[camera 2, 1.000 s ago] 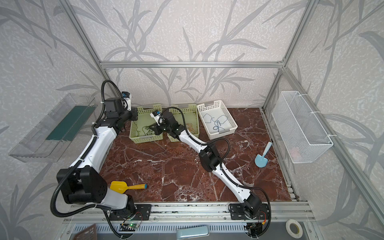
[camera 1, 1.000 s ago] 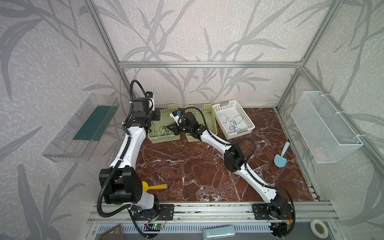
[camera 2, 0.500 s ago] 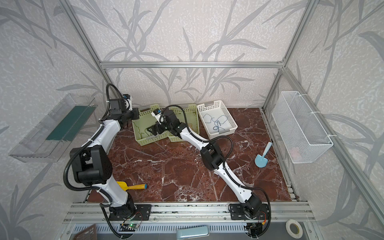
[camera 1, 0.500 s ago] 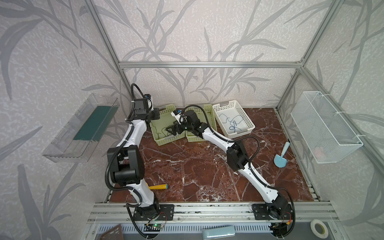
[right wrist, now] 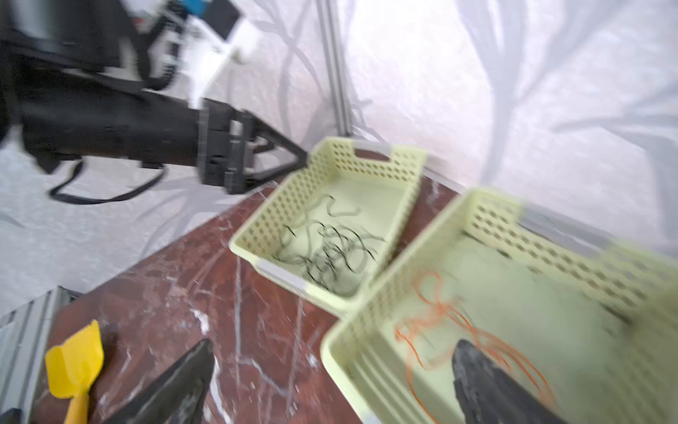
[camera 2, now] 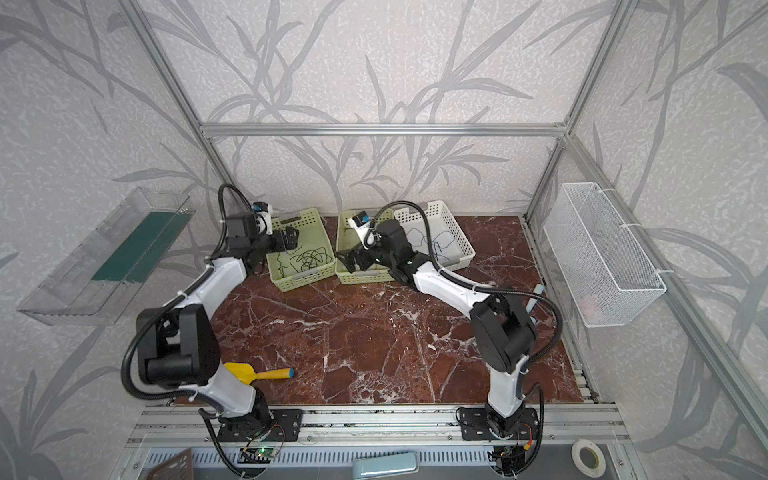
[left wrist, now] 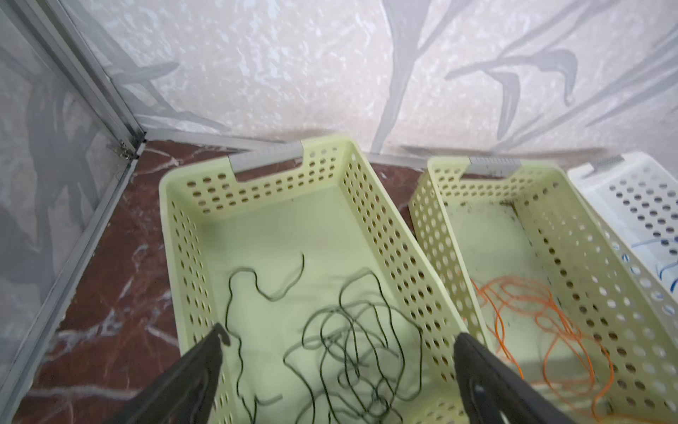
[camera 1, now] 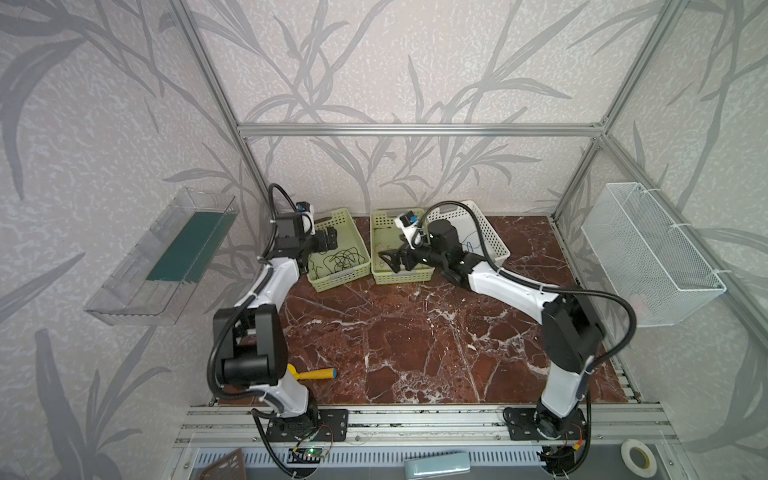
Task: Untangle the cables
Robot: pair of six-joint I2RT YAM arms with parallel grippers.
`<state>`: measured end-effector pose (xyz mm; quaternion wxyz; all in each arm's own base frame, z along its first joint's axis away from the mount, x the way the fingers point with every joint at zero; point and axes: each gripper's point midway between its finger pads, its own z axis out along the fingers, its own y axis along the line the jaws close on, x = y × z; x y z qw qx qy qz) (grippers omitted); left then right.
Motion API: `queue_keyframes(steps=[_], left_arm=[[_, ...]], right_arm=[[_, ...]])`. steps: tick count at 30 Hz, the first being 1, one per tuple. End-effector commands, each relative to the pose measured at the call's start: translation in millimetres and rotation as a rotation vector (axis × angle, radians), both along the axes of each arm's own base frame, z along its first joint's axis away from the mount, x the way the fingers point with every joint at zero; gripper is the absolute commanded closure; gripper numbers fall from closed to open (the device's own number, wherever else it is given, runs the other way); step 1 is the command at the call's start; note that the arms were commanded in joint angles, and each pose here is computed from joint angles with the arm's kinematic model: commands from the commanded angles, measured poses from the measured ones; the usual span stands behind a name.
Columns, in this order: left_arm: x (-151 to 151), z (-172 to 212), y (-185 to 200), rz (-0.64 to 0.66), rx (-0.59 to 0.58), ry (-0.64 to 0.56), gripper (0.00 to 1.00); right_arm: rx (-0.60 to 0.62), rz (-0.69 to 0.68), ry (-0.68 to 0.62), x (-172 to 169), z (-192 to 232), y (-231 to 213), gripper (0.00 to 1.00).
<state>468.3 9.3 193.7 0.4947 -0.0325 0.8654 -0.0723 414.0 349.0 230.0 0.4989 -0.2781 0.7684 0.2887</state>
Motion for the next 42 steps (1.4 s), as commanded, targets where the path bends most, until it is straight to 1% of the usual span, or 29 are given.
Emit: queue_keyframes(steps=[1, 3, 5, 6, 7, 8, 9, 10, 11, 12, 13, 14, 15, 17, 18, 19, 20, 21, 22, 23, 25, 27, 28, 30, 34, 42], left_arm=[[-16, 2, 19, 0.141, 0.081, -0.144, 0.01], [-30, -21, 34, 0.241, 0.124, -0.115, 0.01], [-40, -47, 44, 0.325, 0.160, -0.041, 0.01], [-41, -58, 42, 0.320, 0.163, -0.019, 0.01], [-40, -61, 39, 0.302, 0.179, 0.011, 0.01], [-37, -58, 36, 0.288, 0.198, 0.015, 0.01], [-32, -55, 35, 0.283, 0.213, -0.031, 0.01], [-28, -52, 33, 0.273, 0.207, -0.076, 0.01], [-29, -54, 29, 0.248, 0.202, -0.063, 0.01], [-30, -57, 28, 0.236, 0.212, -0.048, 0.01], [-33, -59, 26, 0.229, 0.212, -0.015, 0.01], [-38, -60, 27, 0.240, 0.213, -0.005, 0.01], [-43, -58, 28, 0.246, 0.216, -0.014, 0.01], [-53, -53, 28, 0.255, 0.221, -0.066, 0.01], [-58, -55, 27, 0.240, 0.228, -0.052, 0.01], [-64, -60, 27, 0.230, 0.240, -0.028, 0.01], [-69, -69, 27, 0.225, 0.246, 0.005, 0.01], [-73, -77, 27, 0.222, 0.249, 0.030, 0.01], [-76, -83, 28, 0.228, 0.251, 0.023, 0.01], [-75, -84, 28, 0.229, 0.252, -0.020, 0.01], [-71, -81, 22, 0.199, 0.252, -0.166, 0.01], [-73, -90, 29, 0.244, 0.245, -0.208, 0.01], [-78, -95, 31, 0.261, 0.229, -0.199, 0.01], [-79, -93, 33, 0.270, 0.236, -0.245, 0.01], [-74, -98, 27, 0.229, 0.232, -0.208, 0.01], [-74, -97, 28, 0.234, 0.230, -0.205, 0.01]], right_arm=[[-0.170, -0.338, 0.018, 11, -38, -114, 0.01], [-0.261, -0.482, 0.033, 4, -63, -178, 0.01], [-0.302, -0.619, 0.045, -2, -83, -234, 0.01], [-0.333, -0.649, 0.034, -4, -90, -252, 0.01], [-0.337, -0.692, 0.031, -4, -98, -272, 0.01], [-0.307, -0.740, 0.059, -1, -106, -288, 0.01], [-0.267, -0.743, 0.135, 1, -112, -298, 0.01], [-0.252, -0.736, 0.209, 3, -117, -303, 0.01], [-0.263, -0.734, 0.247, 4, -121, -306, 0.01], [-0.287, -0.721, 0.258, 3, -125, -306, 0.01], [-0.321, -0.677, 0.242, 1, -129, -301, 0.01], [-0.366, -0.662, 0.200, -5, -135, -300, 0.01], [-0.382, -0.663, 0.162, -11, -138, -301, 0.01], [-0.307, -0.715, 0.012, -15, -129, -307, 0.01], [-0.289, -0.714, -0.050, -18, -123, -307, 0.01], [-0.301, -0.681, -0.098, -19, -120, -303, 0.01], [-0.306, -0.684, -0.061, -18, -128, -305, 0.01], [-0.315, -0.657, -0.039, -15, -136, -302, 0.01], [-0.286, -0.654, -0.087, -10, -133, -299, 0.01], [-0.255, -0.662, -0.114, -11, -131, -301, 0.01], [-0.257, -0.650, -0.112, -19, -138, -302, 0.01], [-0.252, -0.642, -0.127, -22, -139, -300, 0.01], [-0.253, -0.643, -0.123, -21, -139, -300, 0.01], [-0.254, -0.644, -0.118, -21, -139, -300, 0.01], [-0.257, -0.641, -0.116, -21, -139, -300, 0.01], [-0.259, -0.642, -0.099, -18, -141, -300, 0.01]])
